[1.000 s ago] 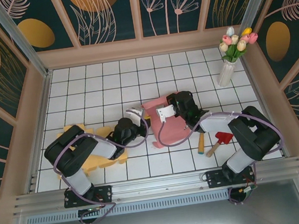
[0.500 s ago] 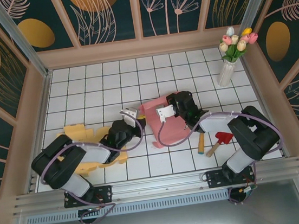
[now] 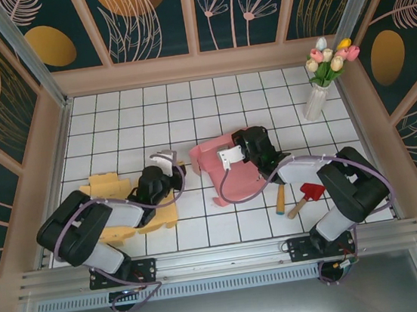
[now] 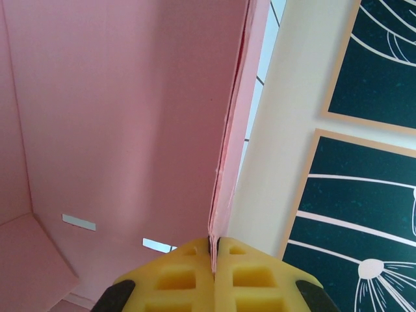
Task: Fold the paper box
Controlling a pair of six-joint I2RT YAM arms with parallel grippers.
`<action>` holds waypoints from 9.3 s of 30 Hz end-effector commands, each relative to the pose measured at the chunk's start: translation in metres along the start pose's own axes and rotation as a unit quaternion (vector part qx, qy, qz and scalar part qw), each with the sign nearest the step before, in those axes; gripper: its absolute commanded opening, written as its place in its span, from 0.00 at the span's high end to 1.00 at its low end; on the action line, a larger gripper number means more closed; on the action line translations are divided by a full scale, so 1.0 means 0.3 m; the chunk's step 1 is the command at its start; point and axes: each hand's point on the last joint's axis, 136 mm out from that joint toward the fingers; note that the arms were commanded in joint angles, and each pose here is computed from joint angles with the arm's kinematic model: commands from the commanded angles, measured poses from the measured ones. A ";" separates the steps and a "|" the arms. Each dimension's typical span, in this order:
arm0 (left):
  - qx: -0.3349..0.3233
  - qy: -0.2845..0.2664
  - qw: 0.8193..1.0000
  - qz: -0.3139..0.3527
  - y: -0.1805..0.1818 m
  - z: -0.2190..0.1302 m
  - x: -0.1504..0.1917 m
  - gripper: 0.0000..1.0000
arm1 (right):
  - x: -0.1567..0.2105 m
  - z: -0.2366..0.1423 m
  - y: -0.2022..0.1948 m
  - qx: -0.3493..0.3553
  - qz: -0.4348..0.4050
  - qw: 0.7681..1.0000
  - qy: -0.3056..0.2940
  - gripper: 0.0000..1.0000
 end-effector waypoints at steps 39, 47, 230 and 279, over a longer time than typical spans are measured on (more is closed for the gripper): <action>0.122 0.023 0.990 0.069 -0.146 0.025 0.014 1.00 | -0.042 0.006 0.156 -0.085 -0.025 0.996 -0.019 1.00; 0.076 -0.031 0.995 0.055 -0.109 -0.060 -0.062 1.00 | -0.041 0.007 0.157 -0.087 -0.026 0.996 -0.018 1.00; 0.159 0.008 0.987 0.006 -0.190 0.193 -0.042 0.98 | -0.117 -0.002 0.184 -0.122 -0.034 0.991 -0.044 1.00; 0.099 0.010 0.992 0.081 -0.164 0.177 0.036 1.00 | -0.148 -0.038 0.059 -0.081 0.019 0.994 -0.073 1.00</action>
Point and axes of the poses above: each hand's point on the last joint's axis, 136 mm out from that joint toward the fingers, its own z axis out along the fingers, its own y axis along the line the jaws close on, x = y × z, and after that the axes turned 13 degrees about -z, right-handed
